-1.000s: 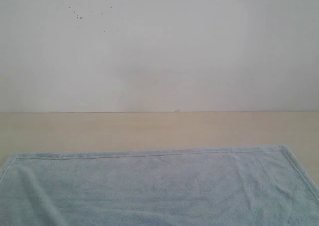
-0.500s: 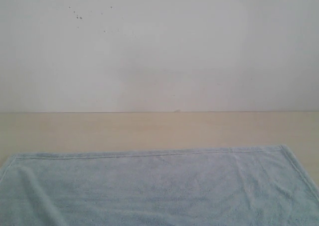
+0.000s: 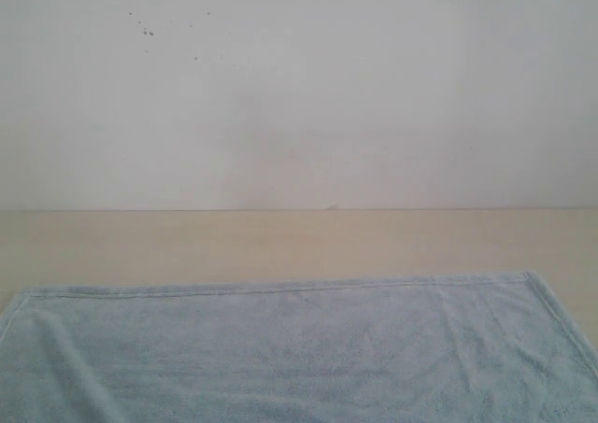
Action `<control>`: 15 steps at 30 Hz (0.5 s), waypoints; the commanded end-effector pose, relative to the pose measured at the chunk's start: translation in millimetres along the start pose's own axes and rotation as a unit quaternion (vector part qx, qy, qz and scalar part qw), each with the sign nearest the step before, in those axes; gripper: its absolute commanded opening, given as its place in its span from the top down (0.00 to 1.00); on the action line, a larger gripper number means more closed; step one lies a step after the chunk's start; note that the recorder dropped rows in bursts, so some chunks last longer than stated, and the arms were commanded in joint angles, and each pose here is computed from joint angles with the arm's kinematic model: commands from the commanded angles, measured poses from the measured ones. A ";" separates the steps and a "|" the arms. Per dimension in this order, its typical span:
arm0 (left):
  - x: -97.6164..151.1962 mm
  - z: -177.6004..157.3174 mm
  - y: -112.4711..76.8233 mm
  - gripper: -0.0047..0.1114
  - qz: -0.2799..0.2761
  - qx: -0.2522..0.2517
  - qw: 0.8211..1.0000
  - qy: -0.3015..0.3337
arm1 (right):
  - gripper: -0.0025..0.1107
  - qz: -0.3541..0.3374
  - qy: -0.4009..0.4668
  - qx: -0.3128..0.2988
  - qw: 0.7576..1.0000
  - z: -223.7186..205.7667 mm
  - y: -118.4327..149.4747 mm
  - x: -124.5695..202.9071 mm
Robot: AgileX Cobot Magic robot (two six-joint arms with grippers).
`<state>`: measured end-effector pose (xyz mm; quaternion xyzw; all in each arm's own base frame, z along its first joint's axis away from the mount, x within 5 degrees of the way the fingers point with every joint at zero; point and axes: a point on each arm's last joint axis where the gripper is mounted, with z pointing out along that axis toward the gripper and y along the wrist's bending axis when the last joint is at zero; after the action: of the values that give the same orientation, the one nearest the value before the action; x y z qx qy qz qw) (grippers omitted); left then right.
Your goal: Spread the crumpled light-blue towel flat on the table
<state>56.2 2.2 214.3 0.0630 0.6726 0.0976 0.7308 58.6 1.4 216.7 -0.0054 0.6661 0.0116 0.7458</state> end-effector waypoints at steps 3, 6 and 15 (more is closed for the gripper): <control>0.5 -0.2 -0.1 0.93 -0.004 -0.002 1.000 -0.003 | 0.98 -0.004 -0.007 0.001 1.000 -2.8 -0.2 -0.4; 0.5 -0.2 -0.1 0.93 -0.004 -0.002 1.000 -0.003 | 0.98 -0.004 0.000 0.001 1.000 -2.8 -0.2 0.9; 0.5 -0.2 -0.1 0.93 -0.004 -0.002 1.000 -0.003 | 0.98 -0.004 0.000 0.001 1.000 -2.8 -0.2 0.9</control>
<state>56.2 2.2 214.3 0.0630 0.6726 0.0976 0.7308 56.3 1.3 215.5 -0.0054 0.6669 0.0116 0.7451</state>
